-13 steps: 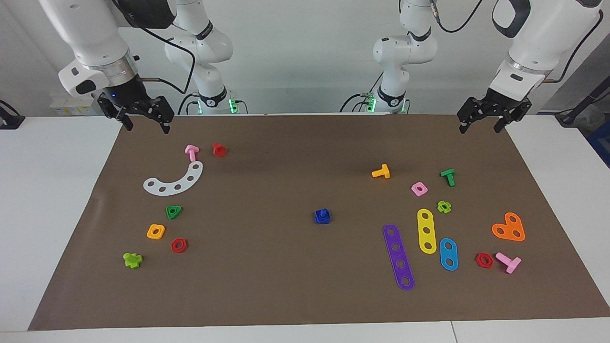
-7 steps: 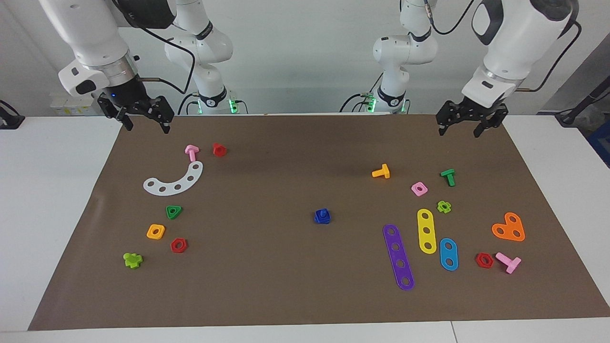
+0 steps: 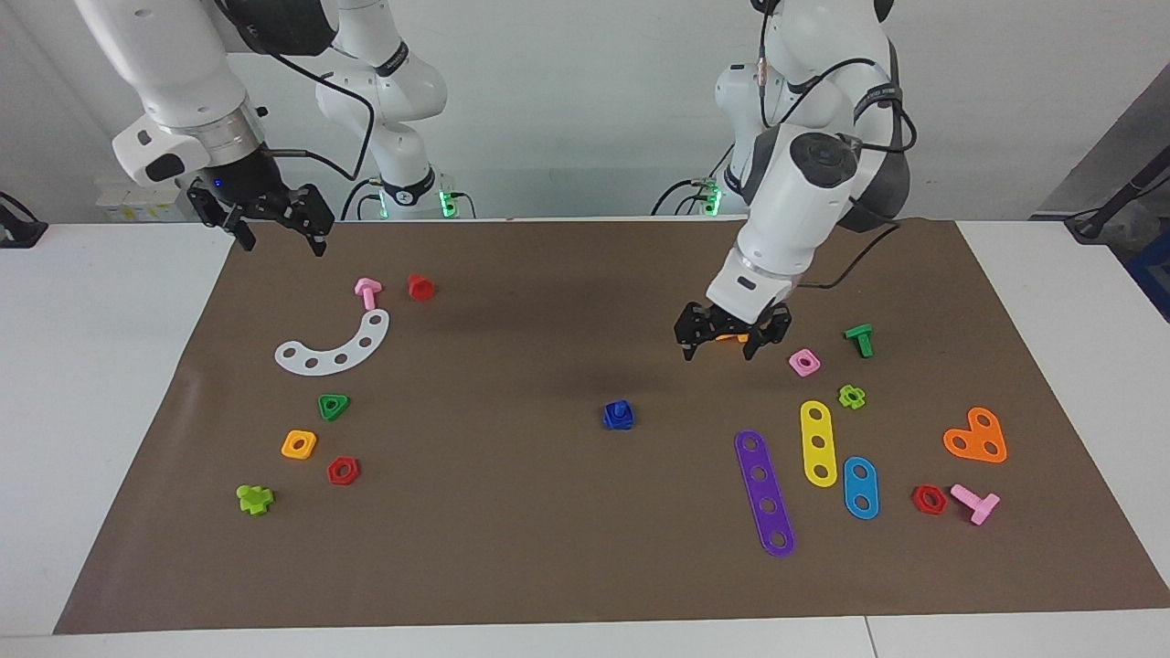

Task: Unscrew and place screws in storage area

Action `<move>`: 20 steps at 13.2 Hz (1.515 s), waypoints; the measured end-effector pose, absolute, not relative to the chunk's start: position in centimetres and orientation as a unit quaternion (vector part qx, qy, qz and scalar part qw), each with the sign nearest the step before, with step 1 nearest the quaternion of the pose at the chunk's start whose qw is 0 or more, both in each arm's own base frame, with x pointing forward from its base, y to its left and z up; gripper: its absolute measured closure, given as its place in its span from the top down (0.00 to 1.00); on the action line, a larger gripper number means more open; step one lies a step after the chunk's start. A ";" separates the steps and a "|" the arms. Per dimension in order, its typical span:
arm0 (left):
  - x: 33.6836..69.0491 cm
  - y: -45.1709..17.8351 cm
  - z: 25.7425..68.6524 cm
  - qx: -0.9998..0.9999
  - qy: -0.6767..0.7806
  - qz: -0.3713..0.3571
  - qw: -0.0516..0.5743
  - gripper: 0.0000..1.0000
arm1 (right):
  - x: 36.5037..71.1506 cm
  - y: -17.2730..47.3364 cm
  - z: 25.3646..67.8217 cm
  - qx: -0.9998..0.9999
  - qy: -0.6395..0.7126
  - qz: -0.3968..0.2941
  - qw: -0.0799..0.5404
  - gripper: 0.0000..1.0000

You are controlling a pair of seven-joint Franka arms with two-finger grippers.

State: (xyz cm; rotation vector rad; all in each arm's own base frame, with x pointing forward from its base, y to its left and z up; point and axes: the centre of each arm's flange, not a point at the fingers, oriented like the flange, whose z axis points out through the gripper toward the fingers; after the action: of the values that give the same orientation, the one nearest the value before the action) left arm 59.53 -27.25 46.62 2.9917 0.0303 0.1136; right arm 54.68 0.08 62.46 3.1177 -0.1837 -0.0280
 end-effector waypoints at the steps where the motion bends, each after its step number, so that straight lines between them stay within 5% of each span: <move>1: 59.7 -28.8 45.3 0.996 0.018 0.044 0.078 1.00 | 54.7 0.1 62.5 0.998 -0.059 -0.009 0.009 1.00; 7: 59.9 -36.3 36.1 0.995 0.028 0.049 0.087 0.97 | 54.7 0.1 62.5 0.998 -0.059 -0.009 0.009 1.00; 20: 59.0 -38.2 31.0 0.996 -0.005 0.058 0.063 0.75 | 54.7 0.1 62.4 0.998 -0.059 -0.010 0.009 1.00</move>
State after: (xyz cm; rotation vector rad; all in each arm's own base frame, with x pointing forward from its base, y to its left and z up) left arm 58.97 -38.18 30.96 3.0101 -0.0152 0.1748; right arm 54.66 0.08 62.36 3.1176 -0.1837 -0.0315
